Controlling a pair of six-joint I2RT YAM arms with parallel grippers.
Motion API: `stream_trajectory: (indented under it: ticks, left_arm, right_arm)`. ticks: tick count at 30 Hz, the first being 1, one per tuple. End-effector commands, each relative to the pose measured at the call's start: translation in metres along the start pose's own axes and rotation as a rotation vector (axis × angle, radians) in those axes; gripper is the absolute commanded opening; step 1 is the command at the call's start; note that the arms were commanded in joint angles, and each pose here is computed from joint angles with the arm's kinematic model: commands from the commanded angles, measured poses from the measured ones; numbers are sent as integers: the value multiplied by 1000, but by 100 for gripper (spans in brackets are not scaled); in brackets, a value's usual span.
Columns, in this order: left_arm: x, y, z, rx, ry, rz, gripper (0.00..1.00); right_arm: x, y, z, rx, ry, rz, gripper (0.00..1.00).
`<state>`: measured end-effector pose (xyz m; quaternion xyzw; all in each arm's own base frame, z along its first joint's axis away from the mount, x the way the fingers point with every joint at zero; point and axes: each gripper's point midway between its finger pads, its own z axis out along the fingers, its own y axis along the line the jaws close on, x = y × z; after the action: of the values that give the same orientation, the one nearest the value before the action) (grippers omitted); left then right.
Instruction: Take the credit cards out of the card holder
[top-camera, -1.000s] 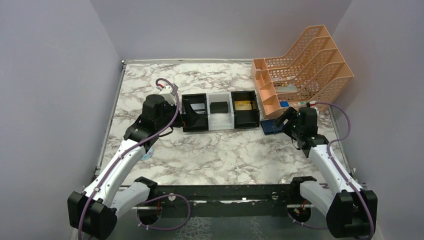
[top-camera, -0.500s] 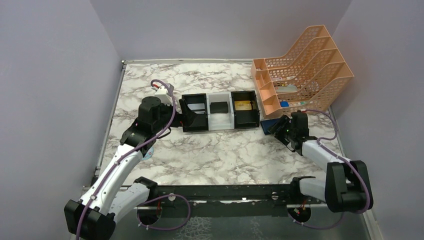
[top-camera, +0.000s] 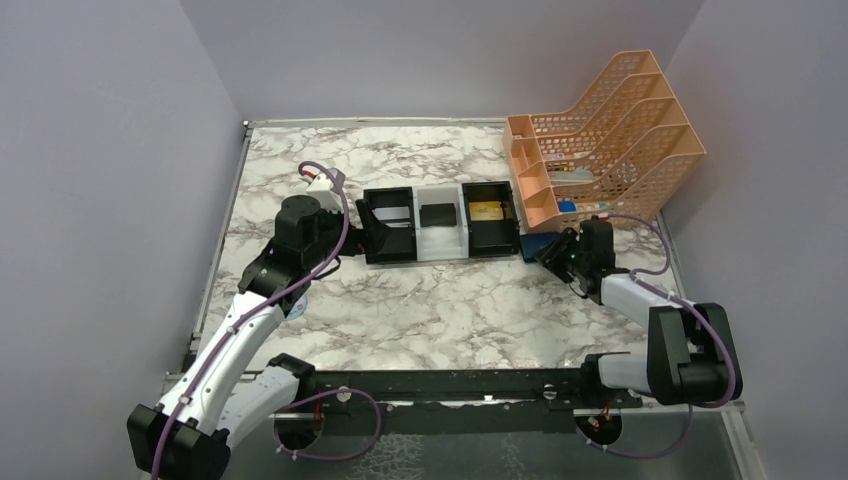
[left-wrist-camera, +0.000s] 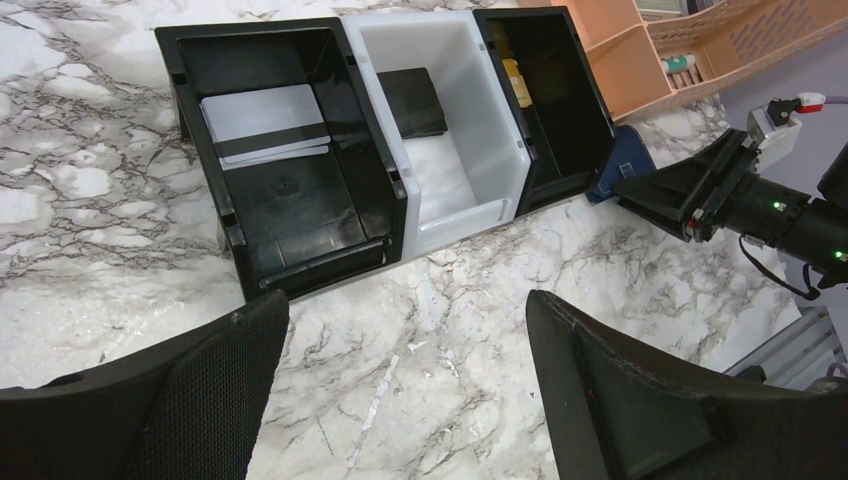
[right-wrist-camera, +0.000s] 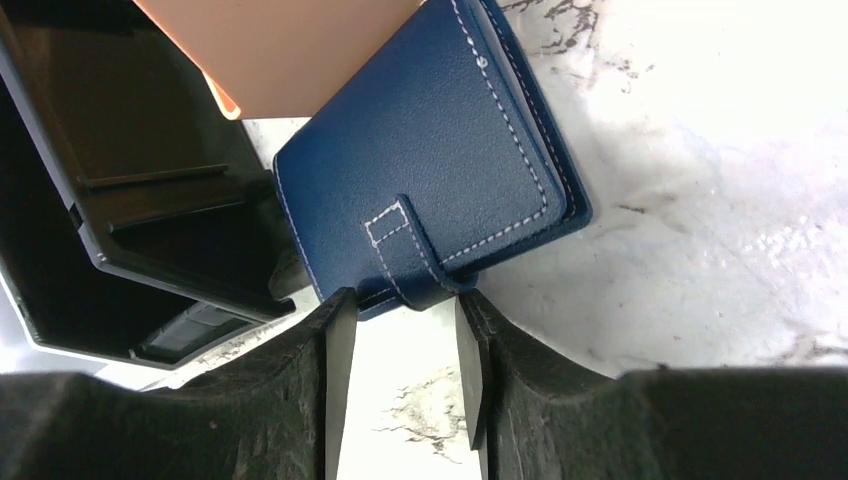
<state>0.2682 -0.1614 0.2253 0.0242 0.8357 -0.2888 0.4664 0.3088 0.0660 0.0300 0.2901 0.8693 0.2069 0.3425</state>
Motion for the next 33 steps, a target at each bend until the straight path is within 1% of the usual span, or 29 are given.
stream_trajectory:
  ticks: [1, 5, 6, 9, 11, 15, 18, 22, 26, 27, 30, 33]
  left_arm:
    - [0, 2, -2, -17, -13, -11, 91]
    - [0, 3, 0, -21, -9, -13, 91]
    - [0, 3, 0, -21, -9, -14, 91]
    - [0, 2, 2, -17, -4, -16, 91]
    - [0, 1, 2, -14, -1, -18, 91]
    - [0, 1, 1, -10, -3, -16, 91]
    - [0, 1, 1, -12, -5, -17, 91]
    - [0, 1, -1, -13, -12, -16, 91]
    - [0, 1, -2, -13, -18, -17, 91]
    - [-1, 1, -3, -14, -18, -17, 91]
    - [0, 2, -2, -17, -17, -17, 91]
    - [2, 2, -1, -16, -10, -20, 91]
  right_arm:
    - [-11, -9, -8, 39, -80, 6, 39]
    - [-15, -16, -14, 65, -121, 6, 38]
    - [-16, -17, -15, 71, -129, 10, 40]
    - [-19, -20, -17, 88, -152, 33, 49]
    - [-22, -18, -16, 86, -163, 43, 52]
    - [-22, -17, -8, 83, -153, 60, 54]
    - [-20, -18, -1, 90, -130, 69, 53]
    - [-13, -22, 2, 92, -110, 80, 46]
    - [-11, -34, -4, 114, -158, 90, 30]
    - [-11, -34, -6, 107, -167, 79, 29]
    - [-11, -35, -9, 103, -171, 51, 18]
    - [-11, -35, -11, 108, -164, 38, 11]
